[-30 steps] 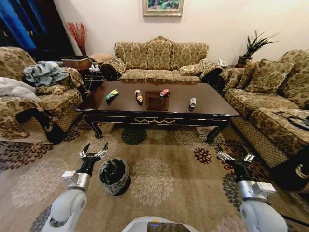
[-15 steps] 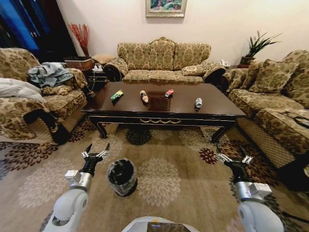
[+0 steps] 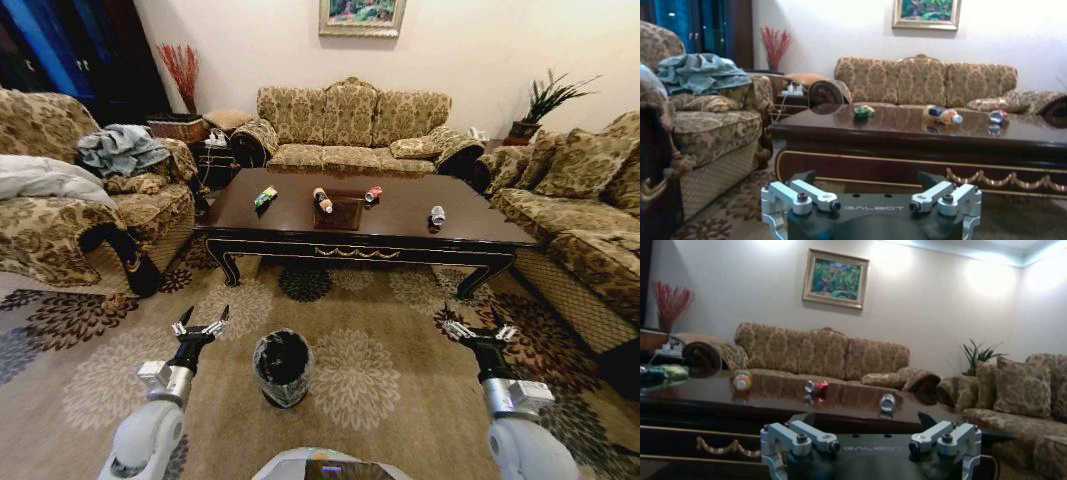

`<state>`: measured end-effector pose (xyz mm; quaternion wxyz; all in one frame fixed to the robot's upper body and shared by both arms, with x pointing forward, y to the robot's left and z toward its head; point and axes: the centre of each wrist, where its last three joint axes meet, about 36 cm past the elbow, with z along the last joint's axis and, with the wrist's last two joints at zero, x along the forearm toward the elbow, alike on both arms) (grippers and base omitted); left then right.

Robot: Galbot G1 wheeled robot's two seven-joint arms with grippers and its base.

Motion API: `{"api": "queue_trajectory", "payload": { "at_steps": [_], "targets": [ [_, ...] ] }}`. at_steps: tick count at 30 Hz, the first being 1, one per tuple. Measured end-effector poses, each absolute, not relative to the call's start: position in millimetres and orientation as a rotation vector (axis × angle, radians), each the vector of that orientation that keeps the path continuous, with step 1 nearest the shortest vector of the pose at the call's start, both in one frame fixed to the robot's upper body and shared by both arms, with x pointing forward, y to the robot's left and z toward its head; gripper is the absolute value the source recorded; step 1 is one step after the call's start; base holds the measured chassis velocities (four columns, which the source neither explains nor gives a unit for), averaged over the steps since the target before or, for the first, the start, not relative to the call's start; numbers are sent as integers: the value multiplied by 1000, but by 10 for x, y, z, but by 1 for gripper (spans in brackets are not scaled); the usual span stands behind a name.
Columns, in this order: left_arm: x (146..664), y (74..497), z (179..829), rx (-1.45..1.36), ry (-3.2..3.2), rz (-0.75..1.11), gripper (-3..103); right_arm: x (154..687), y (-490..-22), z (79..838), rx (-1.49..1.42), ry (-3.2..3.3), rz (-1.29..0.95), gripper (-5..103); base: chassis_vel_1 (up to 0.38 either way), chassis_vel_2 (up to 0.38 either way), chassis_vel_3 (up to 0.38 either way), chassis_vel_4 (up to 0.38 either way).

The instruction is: Move to the front of the table and place the trash on the table into the trash bin.

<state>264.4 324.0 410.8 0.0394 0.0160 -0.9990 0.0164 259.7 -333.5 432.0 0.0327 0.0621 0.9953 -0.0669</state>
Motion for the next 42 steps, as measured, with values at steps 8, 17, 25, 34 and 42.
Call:
{"api": "queue_trajectory", "payload": {
  "at_steps": [8, 17, 25, 34, 42],
  "targets": [
    [2609, 3273, 3928, 67, -3013, 37, 100, 2574, -3350, 4321, 191, 3075, -215, 100, -14, -15, 5, 5],
    [2524, 3233, 3752, 68, -2882, 114, 100, 2604, -3311, 4284, 225, 3105, -168, 100, 0, 0, 0, 0],
    [2547, 3139, 3554, 65, -2830, 125, 100, 2629, -3282, 4220, 279, 3100, -147, 100, 0, 0, 0, 0],
    [2678, 3205, 3443, 70, -2800, 71, 100, 2593, -3267, 4176, 312, 3106, -130, 100, 0, 0, 0, 0],
    [2771, 3136, 3217, 18, -2675, 105, 100, 2589, -3270, 4155, 334, 3106, -128, 100, 0, 0, 0, 0]
  ]
}}
